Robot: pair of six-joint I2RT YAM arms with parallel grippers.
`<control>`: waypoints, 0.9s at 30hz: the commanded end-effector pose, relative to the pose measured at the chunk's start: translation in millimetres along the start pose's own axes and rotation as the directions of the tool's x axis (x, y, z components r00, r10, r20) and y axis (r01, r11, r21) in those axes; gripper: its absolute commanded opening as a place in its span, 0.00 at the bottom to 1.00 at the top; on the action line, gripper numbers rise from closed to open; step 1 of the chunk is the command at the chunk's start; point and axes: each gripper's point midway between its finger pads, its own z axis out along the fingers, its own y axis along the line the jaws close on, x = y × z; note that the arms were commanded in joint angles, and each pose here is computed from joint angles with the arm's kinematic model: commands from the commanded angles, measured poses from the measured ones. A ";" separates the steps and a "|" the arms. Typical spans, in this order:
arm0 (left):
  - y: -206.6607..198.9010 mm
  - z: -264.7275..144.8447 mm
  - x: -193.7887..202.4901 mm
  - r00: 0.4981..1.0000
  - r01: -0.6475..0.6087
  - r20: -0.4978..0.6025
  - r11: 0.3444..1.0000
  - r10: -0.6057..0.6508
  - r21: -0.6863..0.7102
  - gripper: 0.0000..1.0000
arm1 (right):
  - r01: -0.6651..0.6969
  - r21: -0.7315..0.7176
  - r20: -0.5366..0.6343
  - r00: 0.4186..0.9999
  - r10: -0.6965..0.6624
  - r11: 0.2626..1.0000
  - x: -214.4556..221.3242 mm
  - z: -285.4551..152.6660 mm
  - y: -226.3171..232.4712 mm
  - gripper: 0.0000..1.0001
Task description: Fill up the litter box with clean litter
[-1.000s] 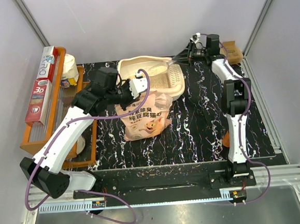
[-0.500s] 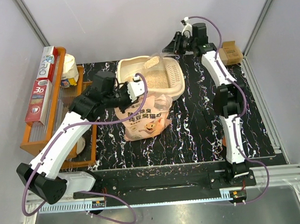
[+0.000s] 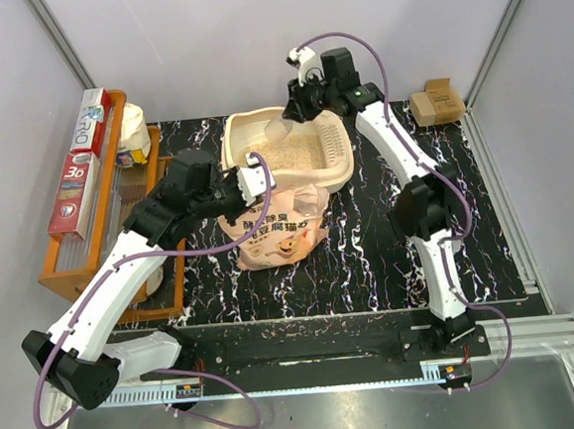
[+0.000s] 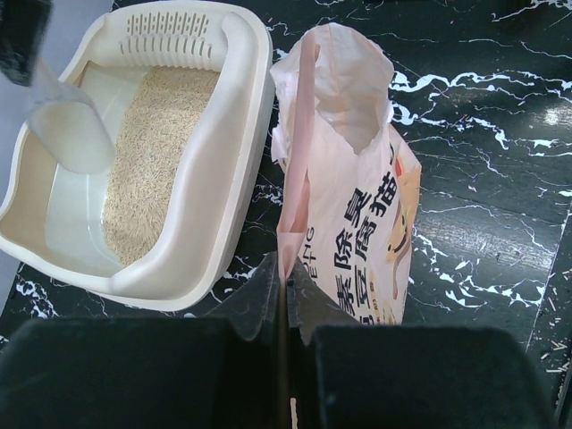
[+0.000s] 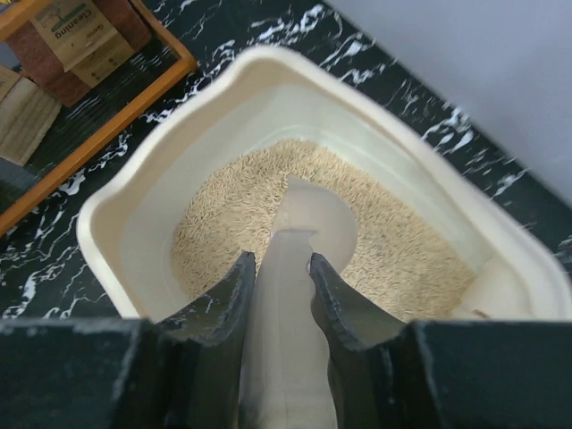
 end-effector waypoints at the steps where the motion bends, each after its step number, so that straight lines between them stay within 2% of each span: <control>1: 4.2 -8.3 -21.4 0.995 -0.007 0.095 1.000 0.009 -0.030 0.00 | 0.246 0.240 0.124 0.952 -0.281 0.939 -95.2 -78.7 3.4 0.00; 3: 4.5 -7.7 -21.6 0.995 0.003 0.103 0.999 0.001 -0.035 0.00 | 0.236 0.300 0.091 0.957 -0.274 0.924 -97.4 -99.3 0.4 0.00; 5: 5.7 -6.4 -22.3 0.994 0.015 0.108 0.999 -0.010 -0.041 0.00 | 0.243 0.262 0.032 0.965 -0.260 0.934 -85.0 -114.4 10.4 0.00; 7: 8.7 -5.5 -23.9 0.993 0.027 0.116 0.998 -0.020 -0.055 0.00 | 0.256 0.231 0.023 0.963 -0.269 0.939 -86.5 -136.6 26.2 0.00; 8: 9.0 -5.2 -24.0 0.992 0.041 0.118 0.998 -0.034 -0.057 0.00 | 0.250 0.194 -0.018 0.968 -0.251 0.949 -73.0 -145.5 30.3 0.00; 10: 11.0 -4.5 -26.0 0.991 0.055 0.127 0.996 -0.046 -0.066 0.00 | 0.226 0.088 0.009 0.974 -0.227 0.970 -75.1 -168.4 57.5 0.00; 12: 11.9 -3.7 -25.1 0.990 0.072 0.127 0.995 -0.063 -0.070 0.00 | 0.128 0.055 -0.010 0.992 -0.128 0.990 -69.2 -194.3 68.6 0.00; 14: 11.3 -3.0 -25.3 0.989 0.081 0.128 0.994 -0.072 -0.067 0.00 | 0.069 -0.082 -0.040 0.997 -0.073 0.994 -58.4 -213.5 95.9 0.00; 17: 10.1 -2.0 -24.4 0.989 0.090 0.125 0.994 -0.082 -0.061 0.00 | 0.054 -0.204 -0.107 0.991 -0.077 0.977 -37.6 -235.4 126.1 0.00; 22: 8.3 -2.8 -27.7 0.988 0.086 0.130 0.995 -0.079 -0.056 0.00 | 0.045 -0.341 -0.158 0.982 -0.105 0.939 -12.3 -254.1 156.6 0.00; 27: 8.4 -4.1 -27.9 0.988 0.088 0.133 0.994 -0.079 -0.059 0.00 | 0.070 -0.369 -0.185 0.972 -0.147 0.927 4.0 -238.4 153.9 0.00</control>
